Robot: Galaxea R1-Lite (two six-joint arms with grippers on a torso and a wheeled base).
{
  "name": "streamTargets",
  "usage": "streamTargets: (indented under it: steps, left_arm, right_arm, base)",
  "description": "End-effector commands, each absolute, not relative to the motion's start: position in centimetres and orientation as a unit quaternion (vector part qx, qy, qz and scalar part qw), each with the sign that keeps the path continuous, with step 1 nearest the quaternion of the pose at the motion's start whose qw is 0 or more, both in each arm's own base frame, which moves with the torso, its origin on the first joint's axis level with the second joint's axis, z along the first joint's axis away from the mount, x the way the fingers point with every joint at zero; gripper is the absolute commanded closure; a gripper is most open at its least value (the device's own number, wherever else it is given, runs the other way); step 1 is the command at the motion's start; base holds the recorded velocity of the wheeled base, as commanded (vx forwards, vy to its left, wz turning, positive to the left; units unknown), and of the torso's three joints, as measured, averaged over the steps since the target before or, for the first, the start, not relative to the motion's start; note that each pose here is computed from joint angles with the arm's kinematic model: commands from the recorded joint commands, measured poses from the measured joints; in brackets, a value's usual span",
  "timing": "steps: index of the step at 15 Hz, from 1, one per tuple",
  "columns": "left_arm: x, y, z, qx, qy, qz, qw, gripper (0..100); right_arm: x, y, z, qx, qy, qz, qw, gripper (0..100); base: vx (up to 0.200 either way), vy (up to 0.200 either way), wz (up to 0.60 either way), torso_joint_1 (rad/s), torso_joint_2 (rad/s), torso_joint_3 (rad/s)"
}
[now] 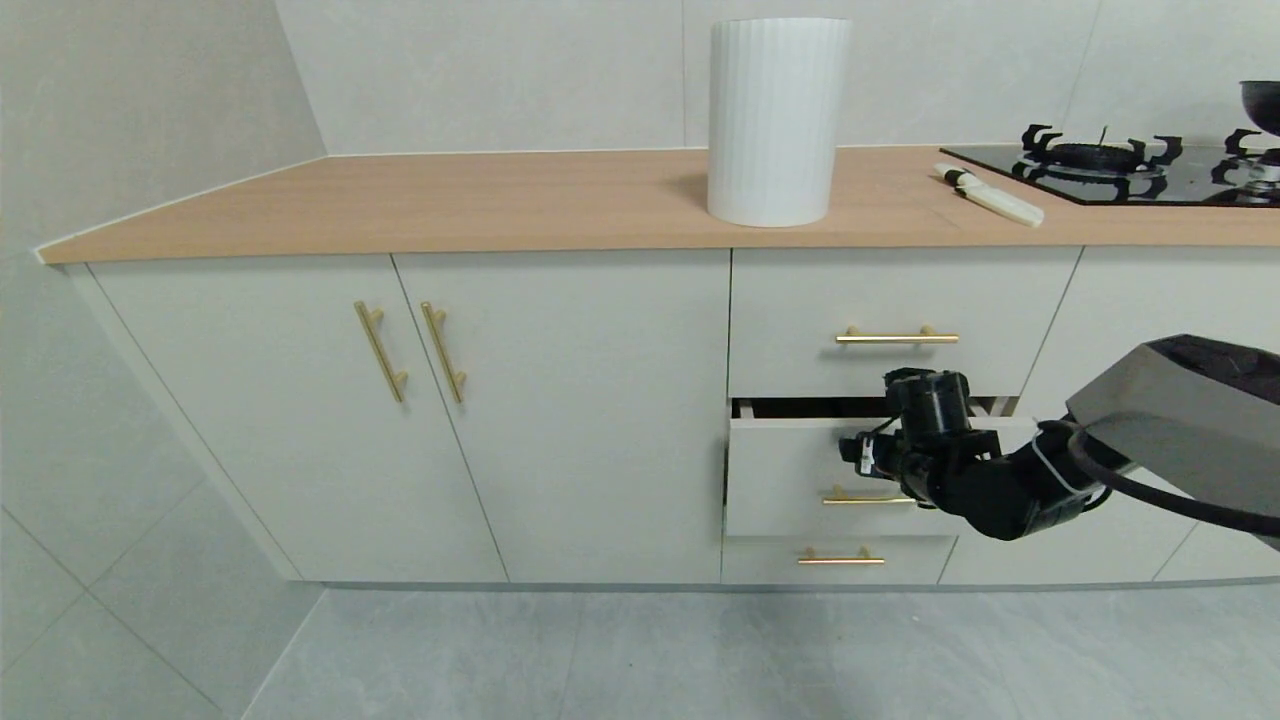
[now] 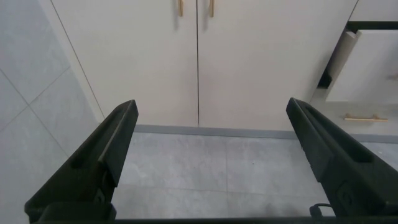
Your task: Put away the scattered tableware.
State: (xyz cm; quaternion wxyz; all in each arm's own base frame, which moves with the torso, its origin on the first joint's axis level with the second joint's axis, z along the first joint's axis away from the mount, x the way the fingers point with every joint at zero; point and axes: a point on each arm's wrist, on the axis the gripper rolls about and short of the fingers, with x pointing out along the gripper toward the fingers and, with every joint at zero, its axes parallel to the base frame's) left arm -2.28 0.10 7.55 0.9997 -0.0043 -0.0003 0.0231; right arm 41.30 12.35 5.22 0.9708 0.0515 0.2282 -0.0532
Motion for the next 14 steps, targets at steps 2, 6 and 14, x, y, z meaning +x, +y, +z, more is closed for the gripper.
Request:
streamTargets:
  steps: [2, 6, 14]
  left_arm:
    - [-2.3, 0.1, 7.5, -0.005, 0.0, 0.023, 1.0, 0]
    - [-2.3, 0.1, 7.6, -0.005, -0.001, 0.023, 1.0, 0]
    - [-2.3, 0.1, 7.6, -0.005, -0.001, 0.023, 1.0, 0]
  right_arm:
    - [42.3, 11.8, 4.2, 0.057, 0.216, -0.061, 0.973, 0]
    - [43.2, 11.3, 3.6, 0.063, 0.207, -0.071, 0.974, 0]
    - [45.0, 9.7, 3.8, 0.091, 0.181, -0.106, 0.973, 0]
  base:
    - [0.0, 0.0, 0.0, 0.0, 0.0, 0.0]
    - [0.0, 0.0, 0.0, 0.0, 0.0, 0.0]
    - [0.0, 0.0, 0.0, 0.0, 0.0, 0.0]
